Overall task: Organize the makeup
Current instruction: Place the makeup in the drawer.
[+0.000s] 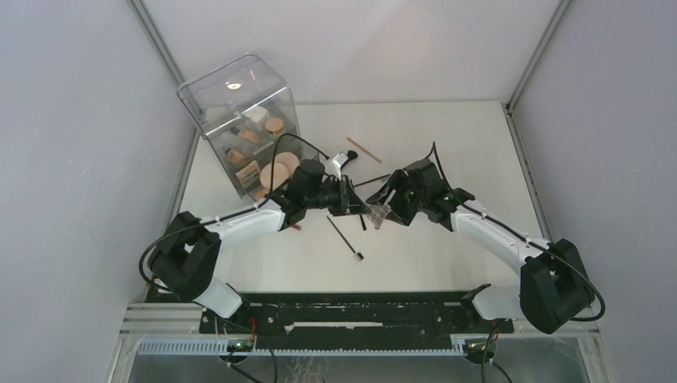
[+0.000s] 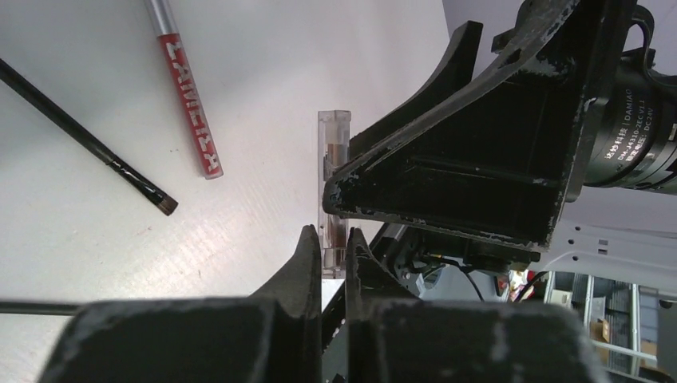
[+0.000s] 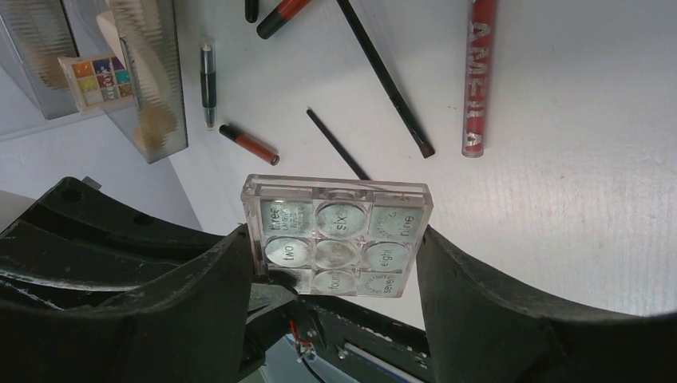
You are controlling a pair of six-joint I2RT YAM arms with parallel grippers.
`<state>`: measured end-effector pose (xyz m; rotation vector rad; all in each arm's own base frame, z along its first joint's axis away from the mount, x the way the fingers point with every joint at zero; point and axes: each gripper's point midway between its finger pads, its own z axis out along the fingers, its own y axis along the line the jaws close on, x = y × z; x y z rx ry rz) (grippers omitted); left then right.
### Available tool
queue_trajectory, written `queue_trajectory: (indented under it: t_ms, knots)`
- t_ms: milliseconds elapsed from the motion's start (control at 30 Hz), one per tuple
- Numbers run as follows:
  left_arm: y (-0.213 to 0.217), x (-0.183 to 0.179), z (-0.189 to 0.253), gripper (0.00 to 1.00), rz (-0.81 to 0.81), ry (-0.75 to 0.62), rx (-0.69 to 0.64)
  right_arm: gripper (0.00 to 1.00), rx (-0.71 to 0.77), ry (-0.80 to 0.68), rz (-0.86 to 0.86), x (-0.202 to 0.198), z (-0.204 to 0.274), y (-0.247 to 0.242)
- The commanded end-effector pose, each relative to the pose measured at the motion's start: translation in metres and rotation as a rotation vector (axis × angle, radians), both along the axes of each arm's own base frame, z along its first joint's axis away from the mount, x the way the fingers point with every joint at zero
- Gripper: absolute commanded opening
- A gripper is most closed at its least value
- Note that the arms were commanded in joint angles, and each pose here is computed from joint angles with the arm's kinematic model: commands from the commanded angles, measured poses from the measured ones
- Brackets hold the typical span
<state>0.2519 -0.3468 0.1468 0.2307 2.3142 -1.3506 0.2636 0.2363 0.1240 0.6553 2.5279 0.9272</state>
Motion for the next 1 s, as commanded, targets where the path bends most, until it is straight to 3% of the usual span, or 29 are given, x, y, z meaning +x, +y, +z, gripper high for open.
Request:
queue_trajectory:
  t_ms: [0,67,167,200,333,500,600,700,800,967]
  knots:
    - [-0.009,0.011,0.032,0.00,-0.003,-0.077,-0.044,0.62,0.038,-0.055,0.032,0.002,0.015,0.008]
    - [-0.005,0.012,0.030,0.00,0.006,-0.087,-0.012,0.70,0.050,-0.090,0.060,0.001,0.023,0.009]
    - [0.011,0.014,0.031,0.00,0.025,-0.135,0.088,0.98,0.059,-0.165,0.074,0.004,0.042,-0.001]
    - [0.018,0.017,0.033,0.00,0.040,-0.163,0.132,1.00,0.054,-0.197,0.067,0.005,0.050,-0.009]
    - [0.072,0.036,0.048,0.00,0.161,-0.314,0.410,1.00,-0.052,-0.313,-0.062,0.010,0.075,-0.066]
    - [0.158,0.085,0.097,0.00,0.447,-0.554,0.822,1.00,-0.167,-0.403,-0.214,0.005,0.095,-0.128]
    - [0.200,0.108,0.112,0.00,0.572,-0.646,1.102,1.00,-0.179,-0.403,-0.242,0.002,0.096,-0.143]
    - [0.218,0.130,0.108,0.00,0.588,-0.662,1.336,1.00,-0.184,-0.391,-0.244,-0.001,0.092,-0.146]
    - [0.224,0.149,0.105,0.00,0.597,-0.661,1.444,1.00,-0.177,-0.374,-0.236,-0.004,0.086,-0.145]
    - [0.217,0.176,0.092,0.00,0.587,-0.644,1.484,1.00,-0.194,-0.370,-0.239,-0.004,0.083,-0.149]
